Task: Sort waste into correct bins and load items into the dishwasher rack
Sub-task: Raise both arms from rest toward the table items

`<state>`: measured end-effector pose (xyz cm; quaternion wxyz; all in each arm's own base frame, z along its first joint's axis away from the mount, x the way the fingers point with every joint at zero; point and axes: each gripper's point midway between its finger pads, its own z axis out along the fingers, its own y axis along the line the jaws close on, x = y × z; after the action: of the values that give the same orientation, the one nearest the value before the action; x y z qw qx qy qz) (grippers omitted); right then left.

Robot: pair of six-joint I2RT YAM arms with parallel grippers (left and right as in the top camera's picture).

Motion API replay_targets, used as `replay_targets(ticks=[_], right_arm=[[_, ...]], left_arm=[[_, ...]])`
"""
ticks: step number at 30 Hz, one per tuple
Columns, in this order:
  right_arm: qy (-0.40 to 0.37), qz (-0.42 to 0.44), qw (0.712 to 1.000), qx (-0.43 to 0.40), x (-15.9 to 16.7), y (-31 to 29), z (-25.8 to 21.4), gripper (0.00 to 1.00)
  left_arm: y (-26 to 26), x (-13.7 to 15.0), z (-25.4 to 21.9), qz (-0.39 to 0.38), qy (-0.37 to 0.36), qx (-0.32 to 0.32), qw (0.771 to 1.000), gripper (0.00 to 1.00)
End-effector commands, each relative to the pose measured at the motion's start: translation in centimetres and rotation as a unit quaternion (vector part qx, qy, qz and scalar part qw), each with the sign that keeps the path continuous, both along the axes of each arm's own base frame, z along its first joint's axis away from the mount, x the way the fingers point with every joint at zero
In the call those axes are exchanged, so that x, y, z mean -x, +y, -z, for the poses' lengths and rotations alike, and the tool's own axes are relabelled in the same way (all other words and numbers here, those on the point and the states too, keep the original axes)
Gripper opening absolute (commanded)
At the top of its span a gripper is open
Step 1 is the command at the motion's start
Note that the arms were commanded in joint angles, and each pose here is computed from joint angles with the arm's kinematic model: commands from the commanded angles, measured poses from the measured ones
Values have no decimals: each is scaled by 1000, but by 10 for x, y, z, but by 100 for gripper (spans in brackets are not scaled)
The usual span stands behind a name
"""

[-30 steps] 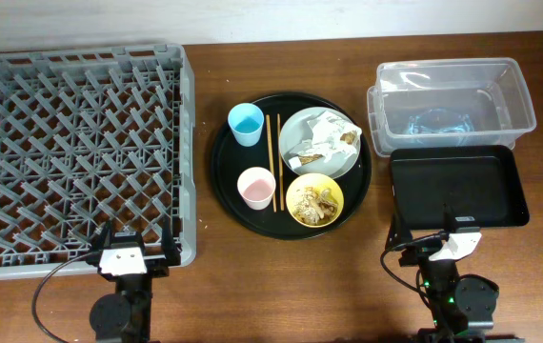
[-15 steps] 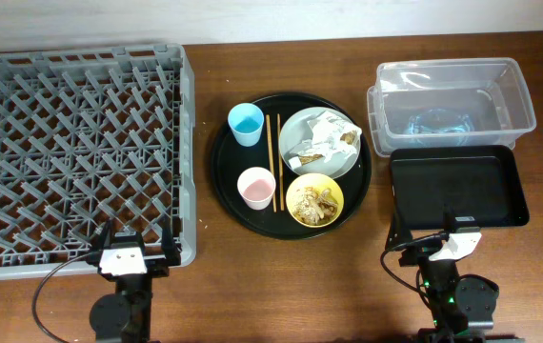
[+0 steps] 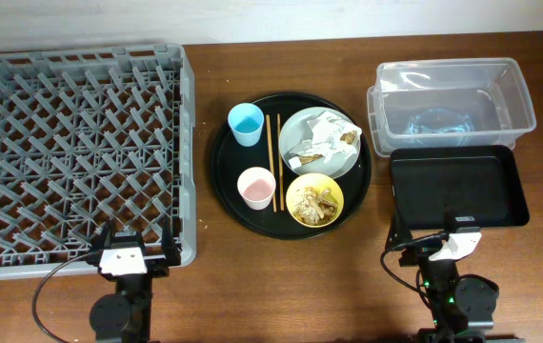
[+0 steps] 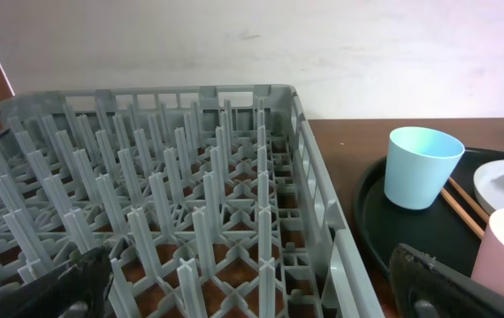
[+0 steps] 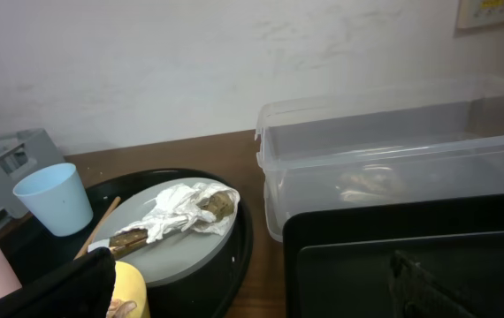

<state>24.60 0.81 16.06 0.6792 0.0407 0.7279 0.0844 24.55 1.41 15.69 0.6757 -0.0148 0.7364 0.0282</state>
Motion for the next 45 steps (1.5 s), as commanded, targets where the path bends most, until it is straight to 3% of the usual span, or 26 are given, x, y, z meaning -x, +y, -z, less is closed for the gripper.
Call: replay_targets(ticks=[1, 7, 12, 18, 27, 32, 38, 45], right_arm=[[2, 0, 1000, 3, 0, 0, 2, 98], [-5, -15, 1000, 3, 0, 5, -1, 98], [-39, -50, 998, 4, 2, 16, -17, 98], [-87, -56, 995, 10, 9, 19, -60, 99], [-122, -80, 989, 17, 23, 28, -131, 98], [-72, -92, 993, 13, 17, 31, -155, 98], [14, -94, 995, 25, 0, 30, -181, 98], [179, -101, 979, -2, -31, 30, -184, 98]], left_arm=[[0, 0, 1, 2, -1, -9, 1000, 99], [2, -1, -13, -4, -30, -11, 999, 99], [-15, -1, -15, 44, -34, -9, 998, 99], [-35, 4, -59, 102, -113, -18, 988, 99], [-49, 7, -111, 140, -128, -68, 980, 99], [-47, -12, -145, 143, -79, -92, 982, 99], [-45, -46, -179, 151, 42, -71, 985, 99], [-43, -96, -212, 160, 177, -42, 970, 99]])
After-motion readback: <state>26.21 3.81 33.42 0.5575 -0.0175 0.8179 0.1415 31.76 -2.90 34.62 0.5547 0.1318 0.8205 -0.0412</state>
